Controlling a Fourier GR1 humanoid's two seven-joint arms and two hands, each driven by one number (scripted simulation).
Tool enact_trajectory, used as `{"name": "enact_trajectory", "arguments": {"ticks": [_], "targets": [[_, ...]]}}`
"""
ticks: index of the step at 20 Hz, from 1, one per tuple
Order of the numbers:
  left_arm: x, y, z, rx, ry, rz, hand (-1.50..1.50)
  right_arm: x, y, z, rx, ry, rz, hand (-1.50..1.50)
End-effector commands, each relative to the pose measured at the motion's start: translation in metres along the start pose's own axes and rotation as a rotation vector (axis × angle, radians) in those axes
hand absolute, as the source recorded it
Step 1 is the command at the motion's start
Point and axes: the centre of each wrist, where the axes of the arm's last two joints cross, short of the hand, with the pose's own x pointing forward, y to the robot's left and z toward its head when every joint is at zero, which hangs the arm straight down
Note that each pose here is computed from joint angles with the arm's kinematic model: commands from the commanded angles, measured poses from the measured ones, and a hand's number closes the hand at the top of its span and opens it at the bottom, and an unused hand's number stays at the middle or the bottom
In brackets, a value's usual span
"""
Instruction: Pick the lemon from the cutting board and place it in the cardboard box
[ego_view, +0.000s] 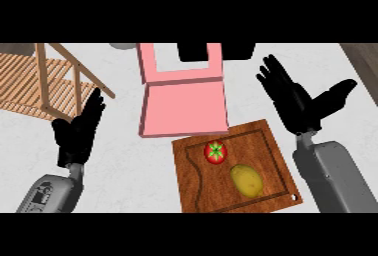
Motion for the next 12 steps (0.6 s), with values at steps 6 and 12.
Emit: {"name": "enact_trajectory", "arguments": {"ticks": [6, 12], "targets": [[0.029, -0.02, 0.004, -0.264, -0.181, -0.141, 0.0, -0.07, 0.022, 0.089, 0.064, 0.159, 0.357, -1.5], [0.02, -0.027, 0.007, -0.288, -0.14, -0.103, 0.0, -0.055, -0.027, 0.095, 0.069, -0.06, 1.051, -1.5]]}}
